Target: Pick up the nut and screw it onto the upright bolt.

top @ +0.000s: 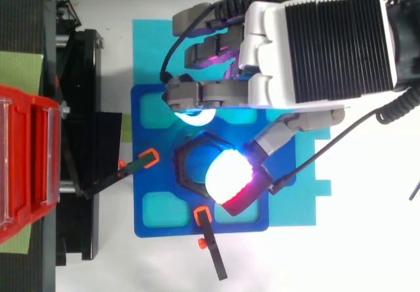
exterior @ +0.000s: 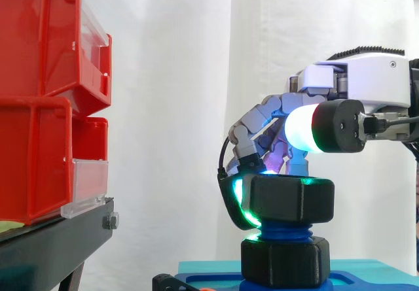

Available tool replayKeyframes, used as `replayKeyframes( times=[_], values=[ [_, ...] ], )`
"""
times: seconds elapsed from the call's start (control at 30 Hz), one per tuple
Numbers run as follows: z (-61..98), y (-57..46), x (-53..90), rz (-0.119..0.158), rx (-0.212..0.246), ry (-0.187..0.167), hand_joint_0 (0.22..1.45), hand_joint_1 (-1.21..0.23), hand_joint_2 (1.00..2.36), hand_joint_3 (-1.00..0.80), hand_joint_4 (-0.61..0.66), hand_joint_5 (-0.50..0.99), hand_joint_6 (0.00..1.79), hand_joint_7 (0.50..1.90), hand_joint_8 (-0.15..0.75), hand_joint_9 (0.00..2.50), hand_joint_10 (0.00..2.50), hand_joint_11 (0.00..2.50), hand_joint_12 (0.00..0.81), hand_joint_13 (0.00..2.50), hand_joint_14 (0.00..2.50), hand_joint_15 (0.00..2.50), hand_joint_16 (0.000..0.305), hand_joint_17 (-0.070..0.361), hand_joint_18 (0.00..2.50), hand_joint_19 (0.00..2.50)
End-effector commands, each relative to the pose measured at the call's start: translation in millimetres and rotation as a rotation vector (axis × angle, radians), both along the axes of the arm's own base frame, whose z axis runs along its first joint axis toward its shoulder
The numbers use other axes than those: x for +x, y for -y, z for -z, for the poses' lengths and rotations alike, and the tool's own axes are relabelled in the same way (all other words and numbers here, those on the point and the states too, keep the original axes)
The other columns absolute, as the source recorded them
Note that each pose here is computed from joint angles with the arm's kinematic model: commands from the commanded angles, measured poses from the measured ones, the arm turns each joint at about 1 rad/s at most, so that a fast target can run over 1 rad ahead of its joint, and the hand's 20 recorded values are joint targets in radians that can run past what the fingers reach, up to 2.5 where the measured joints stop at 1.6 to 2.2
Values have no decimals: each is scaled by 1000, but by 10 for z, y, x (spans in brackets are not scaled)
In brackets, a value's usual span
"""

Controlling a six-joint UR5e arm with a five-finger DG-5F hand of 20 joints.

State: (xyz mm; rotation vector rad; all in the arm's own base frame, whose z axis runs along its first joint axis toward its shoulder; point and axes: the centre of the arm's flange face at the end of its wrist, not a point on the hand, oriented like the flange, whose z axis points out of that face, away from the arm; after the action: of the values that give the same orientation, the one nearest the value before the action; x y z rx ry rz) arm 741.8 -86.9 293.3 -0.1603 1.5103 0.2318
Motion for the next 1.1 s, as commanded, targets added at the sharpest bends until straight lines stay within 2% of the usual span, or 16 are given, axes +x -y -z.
replayKeyframes(
  times=[0.0,0.07,0.1,0.2,0.27,0.43,0.5,0.67,0.73,0.77,0.83,0.9,1.07],
  values=[
    [7,47,-8,-3,-6,0,546,-131,1000,-500,186,31,501,1468,286,1480,7,148,162,1024,1,0,8,18,663,0],
    [-11,67,-11,-3,-7,4,547,-125,1000,-500,190,2,504,1356,285,1412,6,151,178,989,2,0,11,24,633,0],
    [-37,94,1,-4,-11,11,543,-114,1000,-500,209,-42,505,1191,284,1295,5,129,204,941,1,0,17,39,621,16],
    [-98,141,14,-7,-13,20,539,-104,1000,-500,233,-86,504,1003,273,1170,3,92,229,900,0,0,23,52,623,46],
    [-171,136,33,-22,-15,30,537,-100,1000,-500,227,-104,504,924,274,1141,4,88,231,875,1,0,25,55,617,53],
    [-174,126,34,-22,-17,27,531,-88,1000,-500,186,-132,503,769,258,966,0,0,242,763,0,0,27,61,538,41],
    [-176,83,42,-25,-13,28,524,-77,1000,-500,178,-141,502,704,235,835,0,0,248,628,0,0,29,65,396,1],
    [-171,3,57,-15,-10,23,510,-65,1000,-500,197,-131,502,699,224,708,0,0,274,455,0,0,32,71,173,0],
    [-172,-37,64,-15,-7,22,510,-61,1000,-500,202,-119,503,749,224,693,0,0,281,434,0,0,32,73,152,0],
    [-172,-98,73,-17,4,20,509,-57,1000,-500,202,-114,503,779,229,686,0,0,285,424,0,0,33,74,141,0],
    [-161,-149,75,-19,10,13,509,-54,1000,-500,211,-105,503,815,228,665,0,0,291,414,0,0,33,75,123,0],
    [-148,-246,74,-16,18,-7,509,-51,1000,-500,229,-93,503,882,234,653,0,0,293,409,0,0,34,76,115,0],
    [-128,-314,64,-17,28,-30,510,-50,1000,-500,248,-71,504,1030,236,647,0,0,296,406,0,0,34,76,109,0]
  ],
)
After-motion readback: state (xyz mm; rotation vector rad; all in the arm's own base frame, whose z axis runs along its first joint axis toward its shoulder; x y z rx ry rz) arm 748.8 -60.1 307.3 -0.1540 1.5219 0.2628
